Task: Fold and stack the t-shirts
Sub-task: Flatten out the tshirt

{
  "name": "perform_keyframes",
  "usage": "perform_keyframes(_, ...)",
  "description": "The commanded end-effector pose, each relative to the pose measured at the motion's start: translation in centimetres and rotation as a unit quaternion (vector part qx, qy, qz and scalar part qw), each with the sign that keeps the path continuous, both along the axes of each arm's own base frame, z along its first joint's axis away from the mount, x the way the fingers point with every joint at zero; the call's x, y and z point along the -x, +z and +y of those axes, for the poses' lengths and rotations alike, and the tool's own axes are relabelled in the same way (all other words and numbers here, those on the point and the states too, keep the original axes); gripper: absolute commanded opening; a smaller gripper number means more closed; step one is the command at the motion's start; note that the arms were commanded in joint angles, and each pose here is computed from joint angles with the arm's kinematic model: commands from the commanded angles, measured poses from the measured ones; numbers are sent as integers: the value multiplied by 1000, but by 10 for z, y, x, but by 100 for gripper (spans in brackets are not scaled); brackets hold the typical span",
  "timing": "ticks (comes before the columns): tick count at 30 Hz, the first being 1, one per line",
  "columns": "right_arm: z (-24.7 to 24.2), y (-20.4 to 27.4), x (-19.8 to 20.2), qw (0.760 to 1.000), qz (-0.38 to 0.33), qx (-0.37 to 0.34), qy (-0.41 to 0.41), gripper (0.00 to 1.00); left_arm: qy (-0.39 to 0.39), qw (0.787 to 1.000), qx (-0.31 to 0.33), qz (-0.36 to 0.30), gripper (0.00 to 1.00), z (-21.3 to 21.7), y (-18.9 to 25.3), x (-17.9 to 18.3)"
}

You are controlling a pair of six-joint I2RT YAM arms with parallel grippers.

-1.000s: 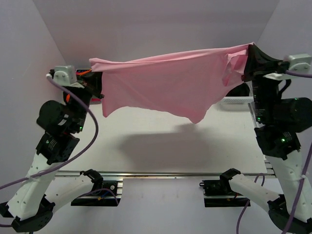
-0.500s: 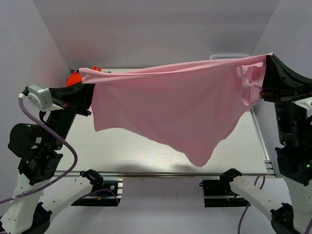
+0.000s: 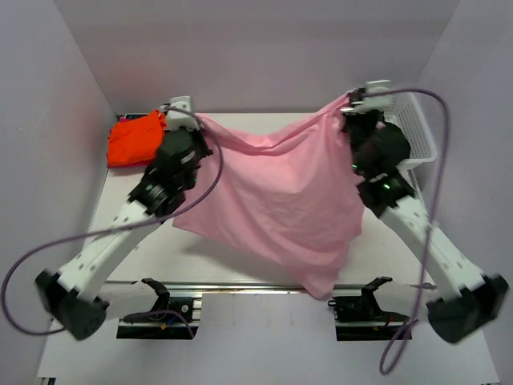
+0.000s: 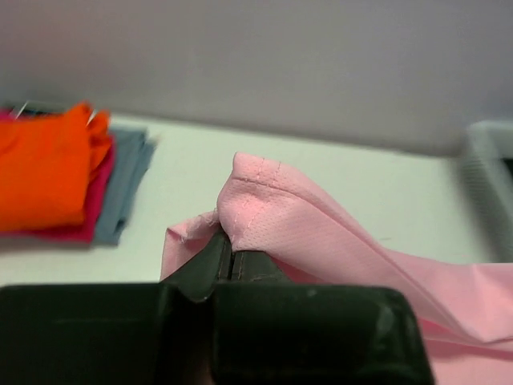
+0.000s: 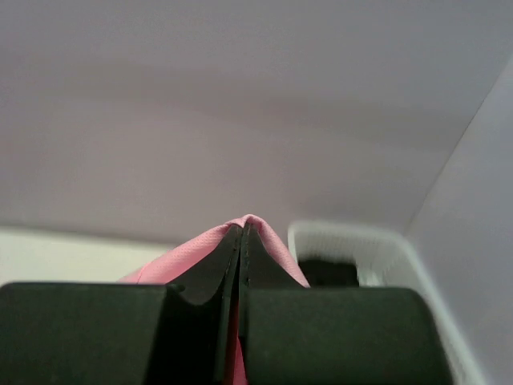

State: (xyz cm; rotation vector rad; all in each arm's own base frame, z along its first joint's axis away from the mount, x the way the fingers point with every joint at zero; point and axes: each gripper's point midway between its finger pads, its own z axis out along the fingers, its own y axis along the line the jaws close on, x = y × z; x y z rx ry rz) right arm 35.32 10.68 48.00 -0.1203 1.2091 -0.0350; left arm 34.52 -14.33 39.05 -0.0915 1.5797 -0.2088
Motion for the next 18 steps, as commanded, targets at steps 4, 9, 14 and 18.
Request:
perform_keyframes(4,1,-105,-83,990,109,-24,-92,0,208,963,-85,145,0,27,-128,-65)
perform_keyframes(9,26,-215,-162,968,234,9,-95,0,249,929,-133,237,0,37,-212,-112)
perform_keyframes(14,38,-241,-210,960,265,11,-86,0,240,923,-122,274,0,41,-253,-156)
perform_keyframes(18,46,-300,-246,946,313,29,-75,0,214,926,-100,294,0,46,-285,-194)
